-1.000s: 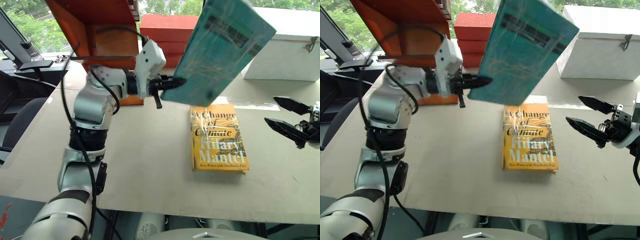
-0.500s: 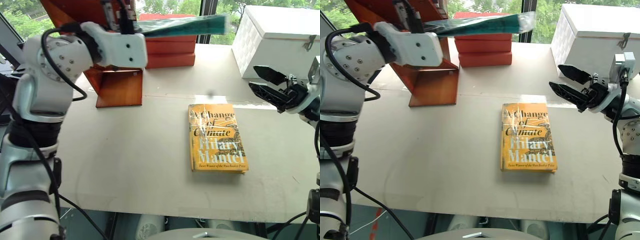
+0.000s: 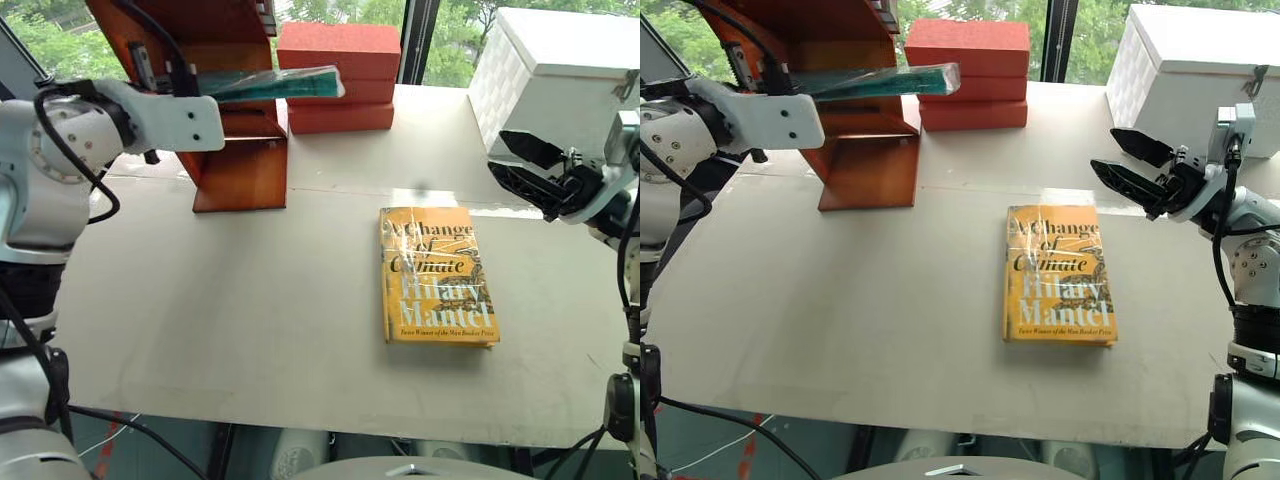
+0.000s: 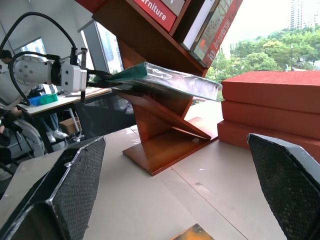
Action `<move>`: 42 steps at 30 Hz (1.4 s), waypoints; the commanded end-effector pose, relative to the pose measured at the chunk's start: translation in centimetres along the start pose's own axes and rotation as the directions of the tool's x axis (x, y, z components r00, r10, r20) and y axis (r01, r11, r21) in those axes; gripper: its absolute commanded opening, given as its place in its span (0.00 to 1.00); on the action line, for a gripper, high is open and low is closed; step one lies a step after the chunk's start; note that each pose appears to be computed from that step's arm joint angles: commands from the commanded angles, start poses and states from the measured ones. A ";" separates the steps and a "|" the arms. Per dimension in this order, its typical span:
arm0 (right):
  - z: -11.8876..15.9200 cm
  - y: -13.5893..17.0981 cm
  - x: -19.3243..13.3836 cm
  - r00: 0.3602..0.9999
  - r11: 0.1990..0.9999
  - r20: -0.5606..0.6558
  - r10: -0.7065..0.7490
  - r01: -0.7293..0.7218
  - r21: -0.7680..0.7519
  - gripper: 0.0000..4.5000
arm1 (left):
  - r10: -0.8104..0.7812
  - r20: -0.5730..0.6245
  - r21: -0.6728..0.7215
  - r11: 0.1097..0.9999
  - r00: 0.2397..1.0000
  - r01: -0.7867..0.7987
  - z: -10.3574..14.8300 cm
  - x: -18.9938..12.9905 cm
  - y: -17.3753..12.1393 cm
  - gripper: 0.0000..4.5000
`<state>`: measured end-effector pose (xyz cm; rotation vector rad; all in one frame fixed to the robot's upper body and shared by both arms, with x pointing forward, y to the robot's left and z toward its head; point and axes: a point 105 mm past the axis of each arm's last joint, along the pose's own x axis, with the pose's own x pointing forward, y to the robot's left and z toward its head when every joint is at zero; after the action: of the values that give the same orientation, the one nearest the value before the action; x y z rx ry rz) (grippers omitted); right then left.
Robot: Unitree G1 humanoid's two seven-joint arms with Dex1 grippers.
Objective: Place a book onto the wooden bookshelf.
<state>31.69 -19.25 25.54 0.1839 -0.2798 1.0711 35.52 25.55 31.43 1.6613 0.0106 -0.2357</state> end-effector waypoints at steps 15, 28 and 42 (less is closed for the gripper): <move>1.9 0.5 -0.2 0.998 0.998 0.068 0.006 -0.002 -0.063 1.00 | 0.077 -0.106 -0.024 0.997 0.991 -0.080 -2.3 -2.1 2.4 0.91; 0.5 -0.3 -2.9 0.998 0.998 0.019 -0.057 0.058 -0.035 1.00 | 0.329 0.165 -0.265 0.923 0.930 -0.279 1.8 -6.2 3.8 1.00; -9.6 -0.3 -12.2 0.887 0.944 -0.334 -0.320 0.267 -0.195 1.00 | 0.072 0.540 -0.815 0.295 0.839 0.499 13.3 -5.3 -17.5 1.00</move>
<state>27.83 -26.60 12.11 -0.0203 0.0426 0.7759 26.00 15.44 13.65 0.3238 0.0134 -0.7256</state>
